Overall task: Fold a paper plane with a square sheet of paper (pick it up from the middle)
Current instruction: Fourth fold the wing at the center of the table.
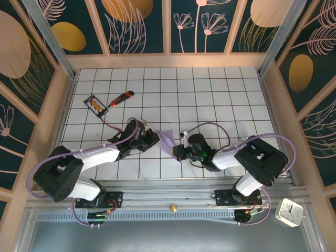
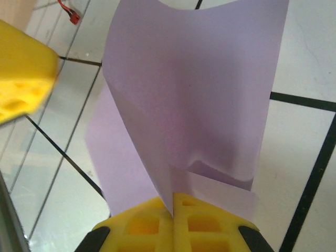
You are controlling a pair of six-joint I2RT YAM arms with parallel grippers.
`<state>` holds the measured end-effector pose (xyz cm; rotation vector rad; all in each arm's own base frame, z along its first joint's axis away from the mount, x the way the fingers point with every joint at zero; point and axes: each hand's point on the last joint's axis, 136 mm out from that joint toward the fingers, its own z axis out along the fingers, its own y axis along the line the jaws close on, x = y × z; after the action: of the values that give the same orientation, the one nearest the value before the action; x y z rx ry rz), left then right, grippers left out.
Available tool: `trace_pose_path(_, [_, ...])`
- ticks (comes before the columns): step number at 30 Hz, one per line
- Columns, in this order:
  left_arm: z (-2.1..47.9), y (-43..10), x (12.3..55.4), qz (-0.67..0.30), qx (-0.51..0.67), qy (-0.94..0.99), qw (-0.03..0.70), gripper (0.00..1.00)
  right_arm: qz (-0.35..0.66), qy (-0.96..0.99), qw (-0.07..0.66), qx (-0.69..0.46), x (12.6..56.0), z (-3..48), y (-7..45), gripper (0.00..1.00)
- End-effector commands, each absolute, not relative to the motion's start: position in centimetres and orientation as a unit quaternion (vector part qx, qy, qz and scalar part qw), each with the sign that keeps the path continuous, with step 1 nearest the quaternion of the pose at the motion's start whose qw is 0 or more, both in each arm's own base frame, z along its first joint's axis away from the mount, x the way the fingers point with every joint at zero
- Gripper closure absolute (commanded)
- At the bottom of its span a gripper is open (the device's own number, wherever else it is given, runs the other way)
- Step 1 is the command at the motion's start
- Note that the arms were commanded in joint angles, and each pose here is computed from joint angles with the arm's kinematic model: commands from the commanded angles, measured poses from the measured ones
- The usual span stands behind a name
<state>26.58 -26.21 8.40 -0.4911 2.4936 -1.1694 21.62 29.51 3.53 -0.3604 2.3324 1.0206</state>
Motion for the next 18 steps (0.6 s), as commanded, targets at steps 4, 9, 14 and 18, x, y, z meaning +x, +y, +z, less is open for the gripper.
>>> trace_pose_path(4, [8.2, -26.1, 26.0, -0.41, -0.173, 0.881, 0.162, 1.0, 0.369, 0.873, 0.282, -0.152, 21.3, 3.2, 29.9, 1.0])
trace_pose_path(9, [6.6, -27.1, 25.8, -0.421, -0.174, 0.88, 0.133, 1.0, 0.392, 0.869, 0.281, -0.112, 21.2, 3.4, 29.7, 1.0])
trace_pose_path(14, [5.4, -27.7, 26.2, -0.425, -0.178, 0.879, 0.125, 1.0, 0.425, 0.859, 0.276, -0.072, 20.9, 3.7, 29.6, 1.0])
trace_pose_path(18, [4.2, -27.9, 26.3, -0.424, -0.182, 0.88, 0.117, 1.0, 0.434, 0.858, 0.27, -0.045, 20.7, 3.3, 29.1, 1.0])
